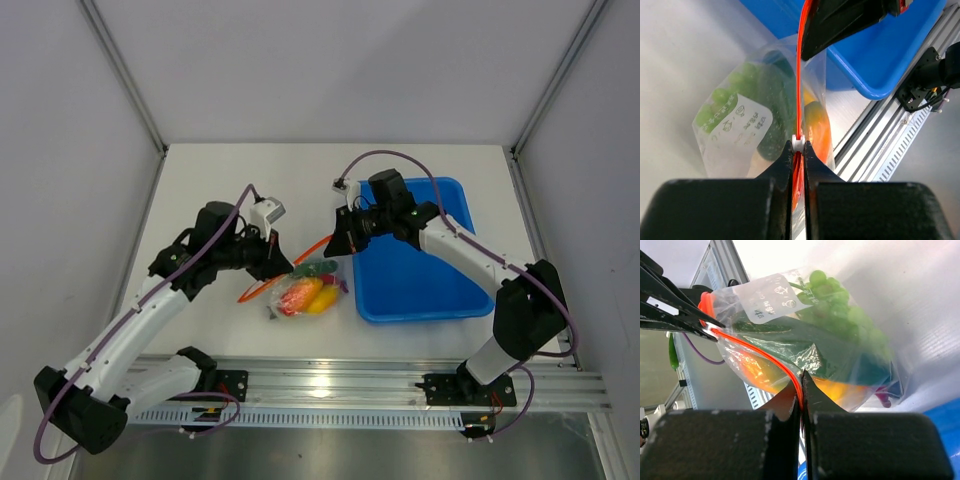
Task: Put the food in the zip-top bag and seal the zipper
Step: Zip the zipper food storage bag at the center of the board.
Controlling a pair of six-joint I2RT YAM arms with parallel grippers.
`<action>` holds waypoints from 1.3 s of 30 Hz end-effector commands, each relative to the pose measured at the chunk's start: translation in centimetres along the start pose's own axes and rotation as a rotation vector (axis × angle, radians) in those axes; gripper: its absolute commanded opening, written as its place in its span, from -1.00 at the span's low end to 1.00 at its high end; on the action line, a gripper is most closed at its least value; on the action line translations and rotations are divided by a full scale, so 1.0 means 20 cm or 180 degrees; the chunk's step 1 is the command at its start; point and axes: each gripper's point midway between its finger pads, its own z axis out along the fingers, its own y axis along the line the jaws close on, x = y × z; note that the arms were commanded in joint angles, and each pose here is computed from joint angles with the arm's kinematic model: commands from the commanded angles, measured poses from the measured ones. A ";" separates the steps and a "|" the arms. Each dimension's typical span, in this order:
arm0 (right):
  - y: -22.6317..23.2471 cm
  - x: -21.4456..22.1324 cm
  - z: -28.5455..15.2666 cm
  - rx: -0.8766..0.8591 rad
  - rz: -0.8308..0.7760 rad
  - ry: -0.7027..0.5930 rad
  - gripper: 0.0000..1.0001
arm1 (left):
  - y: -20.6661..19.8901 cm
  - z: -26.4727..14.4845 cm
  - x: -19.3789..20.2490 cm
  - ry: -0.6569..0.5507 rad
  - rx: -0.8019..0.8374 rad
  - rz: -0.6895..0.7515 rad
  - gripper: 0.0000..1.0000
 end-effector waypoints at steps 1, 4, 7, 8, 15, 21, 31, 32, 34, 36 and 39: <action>-0.04 -0.09 -0.07 0.0209 -0.0113 -0.0248 -1.00 | 0.01 -0.06 0.05 -0.0034 -0.0066 0.0040 -0.99; -0.04 -0.09 -0.08 0.0213 -0.0132 -0.0269 -1.00 | 0.02 -0.07 0.07 -0.0013 -0.0094 0.0014 -0.99; -0.04 -0.11 -0.08 0.0215 -0.0165 -0.0284 -1.00 | 0.02 -0.08 0.06 -0.0038 -0.0120 0.0027 -0.99; -0.05 -0.12 -0.08 0.0220 -0.0166 -0.0280 -1.00 | 0.02 -0.09 0.06 -0.0037 -0.0138 0.0022 -0.99; -0.08 -0.17 -0.09 0.0293 -0.0225 -0.0363 -1.00 | 0.04 -0.11 0.09 0.0014 -0.0296 -0.0224 -0.99; -0.14 -0.24 -0.11 0.0384 -0.0236 -0.0486 -1.00 | 0.04 -0.13 0.13 -0.0022 -0.0355 -0.0399 -0.99; -0.21 -0.26 -0.09 0.0381 -0.0118 -0.0463 -1.00 | 0.04 -0.18 0.21 -0.0055 -0.0496 -0.0592 -0.99; -0.21 -0.27 -0.08 0.0391 -0.0118 -0.0466 -1.00 | 0.04 -0.20 0.20 -0.0097 -0.0513 -0.0610 -0.99; -0.21 -0.27 -0.09 0.0398 -0.0120 -0.0460 -1.00 | 0.04 -0.21 0.21 -0.0124 -0.0523 -0.0624 -0.99; -0.22 -0.27 -0.09 0.0420 -0.0122 -0.0467 -1.00 | 0.04 -0.22 0.20 -0.0169 -0.0557 -0.0666 -0.99; -0.23 -0.27 -0.09 0.0460 -0.0114 -0.0463 -1.00 | 0.03 -0.24 0.21 -0.0162 -0.0563 -0.0721 -0.99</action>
